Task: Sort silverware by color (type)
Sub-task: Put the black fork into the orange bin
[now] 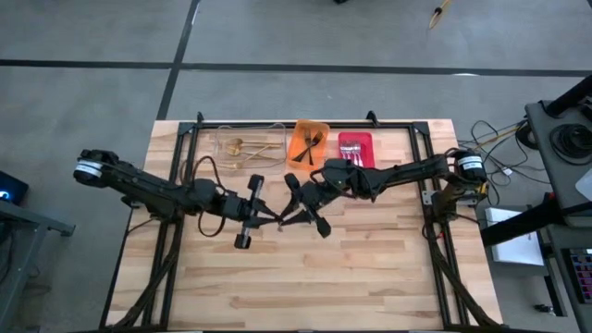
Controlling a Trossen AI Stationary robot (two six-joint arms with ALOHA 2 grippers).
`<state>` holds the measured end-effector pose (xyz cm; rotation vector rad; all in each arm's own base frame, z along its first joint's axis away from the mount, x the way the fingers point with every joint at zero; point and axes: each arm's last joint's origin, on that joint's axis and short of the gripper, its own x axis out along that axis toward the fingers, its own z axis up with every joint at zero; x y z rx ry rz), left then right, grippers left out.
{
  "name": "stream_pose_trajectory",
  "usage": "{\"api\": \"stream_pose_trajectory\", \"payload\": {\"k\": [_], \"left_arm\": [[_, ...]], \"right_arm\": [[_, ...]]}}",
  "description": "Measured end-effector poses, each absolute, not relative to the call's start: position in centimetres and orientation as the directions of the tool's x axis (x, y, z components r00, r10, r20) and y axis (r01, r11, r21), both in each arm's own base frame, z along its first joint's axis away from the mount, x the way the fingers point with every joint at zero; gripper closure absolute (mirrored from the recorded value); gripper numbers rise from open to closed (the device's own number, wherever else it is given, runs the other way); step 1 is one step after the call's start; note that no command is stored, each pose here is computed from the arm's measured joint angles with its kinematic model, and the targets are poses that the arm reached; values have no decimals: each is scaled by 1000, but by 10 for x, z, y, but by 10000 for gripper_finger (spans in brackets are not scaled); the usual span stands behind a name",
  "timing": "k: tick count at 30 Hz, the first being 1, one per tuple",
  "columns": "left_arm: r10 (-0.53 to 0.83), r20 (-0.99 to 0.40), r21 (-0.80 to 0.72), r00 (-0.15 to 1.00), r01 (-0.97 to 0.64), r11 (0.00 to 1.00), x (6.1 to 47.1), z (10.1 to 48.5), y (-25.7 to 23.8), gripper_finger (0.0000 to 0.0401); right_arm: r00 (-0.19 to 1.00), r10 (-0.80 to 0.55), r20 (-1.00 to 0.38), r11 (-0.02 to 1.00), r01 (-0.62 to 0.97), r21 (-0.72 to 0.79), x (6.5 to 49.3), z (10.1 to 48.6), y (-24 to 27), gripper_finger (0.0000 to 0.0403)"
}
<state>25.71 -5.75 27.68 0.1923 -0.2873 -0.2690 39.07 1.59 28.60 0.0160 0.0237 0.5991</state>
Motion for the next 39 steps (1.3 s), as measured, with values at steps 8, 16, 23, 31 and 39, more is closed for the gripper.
{"api": "stream_pose_trajectory", "payload": {"k": [8, 16, 23, 31, 39], "left_arm": [[-58, 223, 172, 973, 19, 985, 231, 269, -45, 401], [413, 110, 110, 904, -424, 899, 214, 261, -28, 401], [658, 59, -18, 751, -658, 753, 214, 254, -21, 401], [596, 62, -62, 800, -593, 803, 219, 252, -24, 401], [597, 77, -75, 799, -592, 802, 224, 248, -25, 401]], "right_arm": [[917, 397, -39, 914, -391, 105, 393, 284, -7, 312], [986, -7, -167, 991, 28, 127, 392, 274, -21, 311], [941, -283, -186, 928, 318, 194, 392, 270, -28, 324], [947, -259, -188, 953, 282, 114, 392, 270, -17, 310], [957, -255, -139, 957, 270, 104, 395, 273, 2, 265]]}}
